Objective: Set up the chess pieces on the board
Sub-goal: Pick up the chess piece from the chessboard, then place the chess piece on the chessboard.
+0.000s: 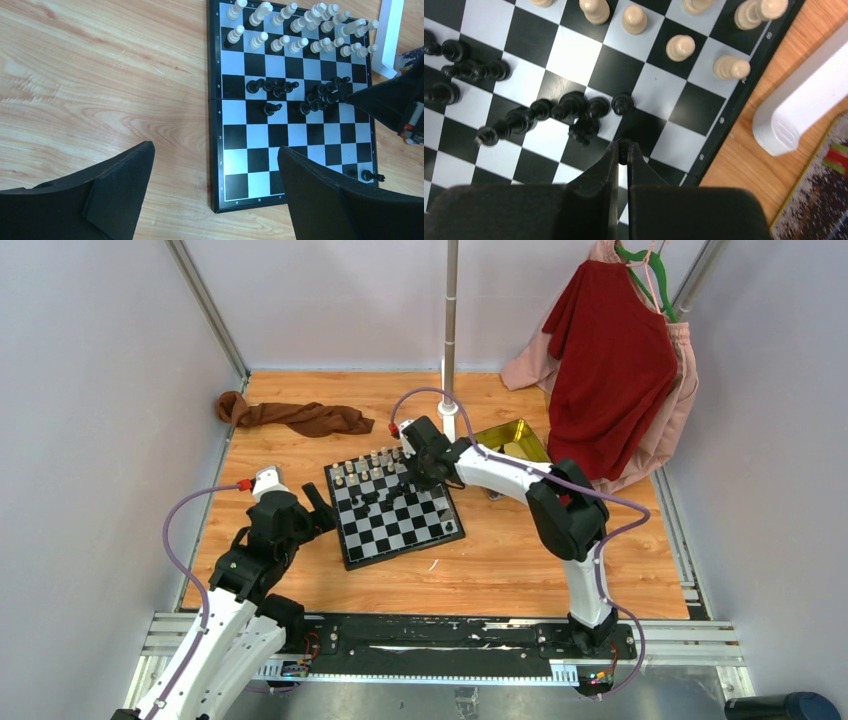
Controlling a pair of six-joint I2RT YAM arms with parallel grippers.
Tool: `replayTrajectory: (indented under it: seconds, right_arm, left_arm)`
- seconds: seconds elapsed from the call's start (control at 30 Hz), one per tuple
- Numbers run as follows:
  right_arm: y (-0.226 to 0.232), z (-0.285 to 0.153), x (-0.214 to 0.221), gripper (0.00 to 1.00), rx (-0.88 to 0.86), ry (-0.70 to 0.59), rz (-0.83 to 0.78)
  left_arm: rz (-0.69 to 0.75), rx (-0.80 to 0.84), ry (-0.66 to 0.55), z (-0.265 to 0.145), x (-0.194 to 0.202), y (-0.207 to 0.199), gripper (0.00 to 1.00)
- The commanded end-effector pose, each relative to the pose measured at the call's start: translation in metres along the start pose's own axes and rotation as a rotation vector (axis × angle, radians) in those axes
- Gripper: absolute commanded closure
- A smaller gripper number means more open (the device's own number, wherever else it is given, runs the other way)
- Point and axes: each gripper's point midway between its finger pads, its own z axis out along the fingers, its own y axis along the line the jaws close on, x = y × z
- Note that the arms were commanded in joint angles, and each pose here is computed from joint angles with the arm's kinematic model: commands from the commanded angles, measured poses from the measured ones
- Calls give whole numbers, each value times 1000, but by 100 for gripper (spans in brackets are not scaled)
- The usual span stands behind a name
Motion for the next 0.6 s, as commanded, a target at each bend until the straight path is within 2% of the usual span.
replayTrajectory:
  seconds: [0.0, 0.27, 0.57]
  right_arm:
    - [-15, -29, -2, 100, 56, -26, -3]
    - [-21, -53, 32, 100, 87, -2, 28]
    - [-19, -58, 59, 100, 83, 22, 61]
  left_arm:
    - [8, 13, 0, 1, 1, -3, 0]
    - [5, 15, -4, 0, 1, -3, 0]
    - [4, 15, -3, 0, 1, -2, 0]
